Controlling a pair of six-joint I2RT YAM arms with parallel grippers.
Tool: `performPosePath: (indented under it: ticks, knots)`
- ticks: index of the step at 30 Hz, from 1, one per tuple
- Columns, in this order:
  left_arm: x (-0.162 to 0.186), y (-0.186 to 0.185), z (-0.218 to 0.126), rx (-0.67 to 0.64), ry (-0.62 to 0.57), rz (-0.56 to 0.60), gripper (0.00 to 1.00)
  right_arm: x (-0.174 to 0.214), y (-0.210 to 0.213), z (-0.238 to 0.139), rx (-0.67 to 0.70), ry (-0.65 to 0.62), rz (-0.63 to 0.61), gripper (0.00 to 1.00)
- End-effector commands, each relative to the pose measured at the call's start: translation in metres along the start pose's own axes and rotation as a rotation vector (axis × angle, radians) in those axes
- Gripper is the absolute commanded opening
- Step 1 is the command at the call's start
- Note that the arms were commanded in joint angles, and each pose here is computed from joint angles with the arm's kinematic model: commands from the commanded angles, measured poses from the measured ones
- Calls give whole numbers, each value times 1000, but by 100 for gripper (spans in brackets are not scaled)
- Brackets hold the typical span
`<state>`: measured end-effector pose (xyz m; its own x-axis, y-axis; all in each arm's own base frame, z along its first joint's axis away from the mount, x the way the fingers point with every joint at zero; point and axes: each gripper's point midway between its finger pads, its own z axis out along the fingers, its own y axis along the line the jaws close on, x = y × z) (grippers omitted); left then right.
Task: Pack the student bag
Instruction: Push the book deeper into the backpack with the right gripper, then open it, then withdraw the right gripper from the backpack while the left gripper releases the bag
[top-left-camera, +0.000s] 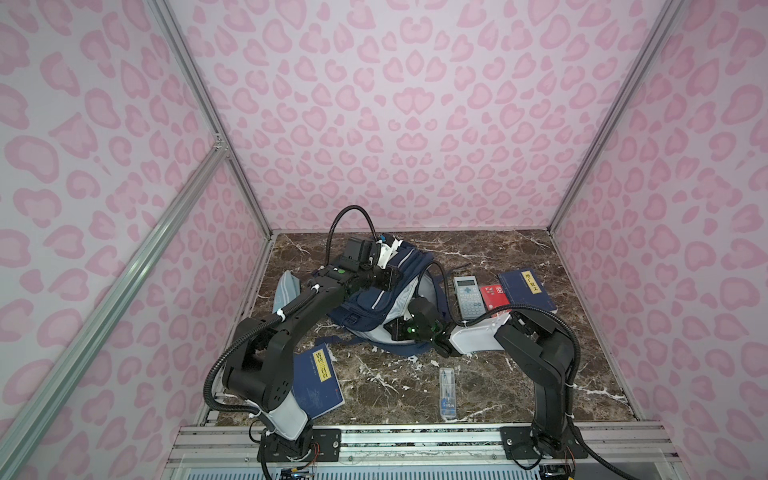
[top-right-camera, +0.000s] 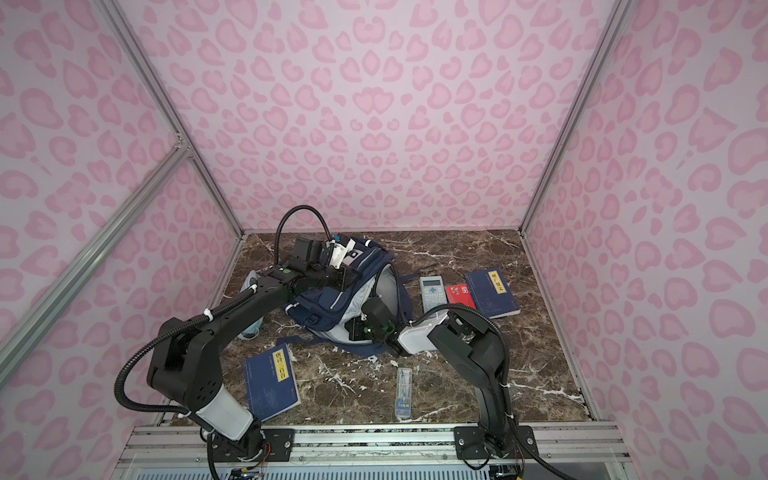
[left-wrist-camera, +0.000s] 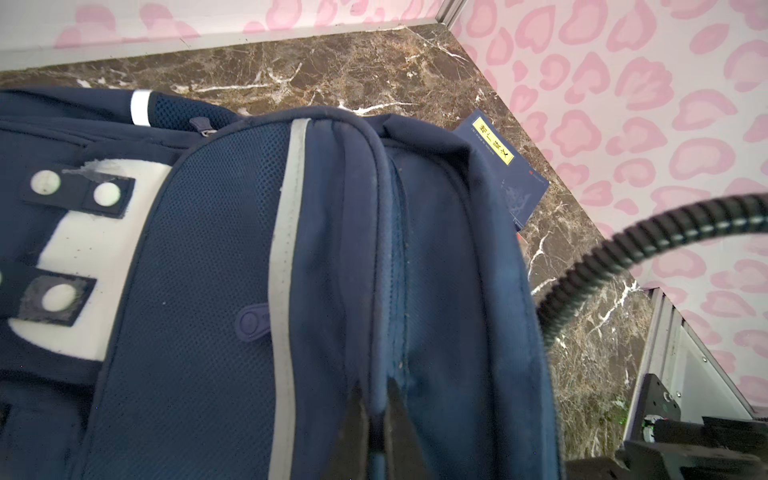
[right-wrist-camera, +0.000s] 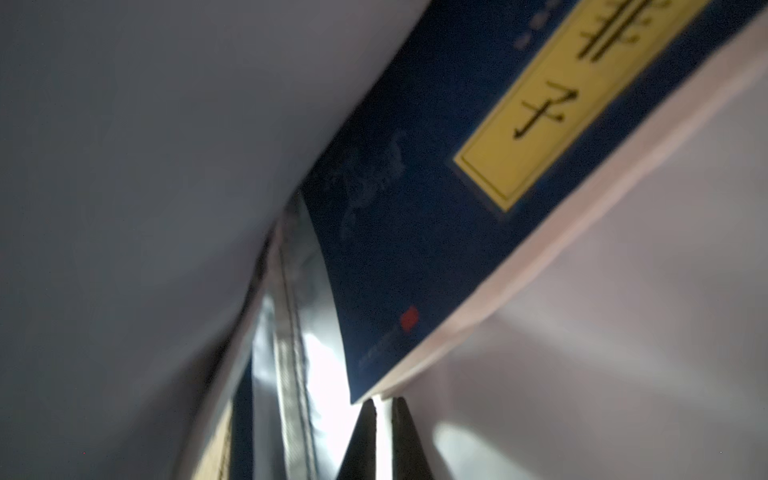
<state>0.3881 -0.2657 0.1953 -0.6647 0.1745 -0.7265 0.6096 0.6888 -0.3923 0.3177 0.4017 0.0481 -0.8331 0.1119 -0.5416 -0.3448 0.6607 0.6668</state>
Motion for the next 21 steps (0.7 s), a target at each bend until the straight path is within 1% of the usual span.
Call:
performPosePath:
  ticks: [1, 3, 5, 6, 9, 11, 14, 16, 18, 19, 21]
  knots:
    - [-17, -8, -9, 16, -72, 59, 4, -25, 13, 1, -57, -118, 42, 12]
    - [-11, 6, -11, -64, -65, 26, 3, -27, 13, -13, -30, -146, 21, 15]
    - [-5, 22, -12, -138, -57, -9, 4, -27, 7, -32, 27, -159, -10, 24]
    - [-3, 27, -11, -158, -57, -23, 3, -29, 6, -41, 45, -167, -25, 28]
    - [4, 31, -3, -148, -42, -36, 3, -28, 2, -61, 89, -169, -80, 35]
    - [8, 31, 3, -130, -36, -37, 4, -26, -6, -71, 118, -187, -87, 36]
    - [14, 32, 9, -120, -23, -36, 3, -25, -17, -83, 143, -208, -86, 36]
    - [15, 32, 11, -110, -10, -37, 3, -27, -14, -94, 134, -226, -94, 34]
    - [12, 29, 11, -98, -11, -41, 5, -27, -8, -106, 138, -230, -125, 36]
    - [9, 28, 8, -102, -21, -50, 11, -26, -5, -112, 150, -224, -155, 40]
    - [4, 26, 0, -116, -44, -73, 34, -20, -1, -124, 208, -198, -235, 51]
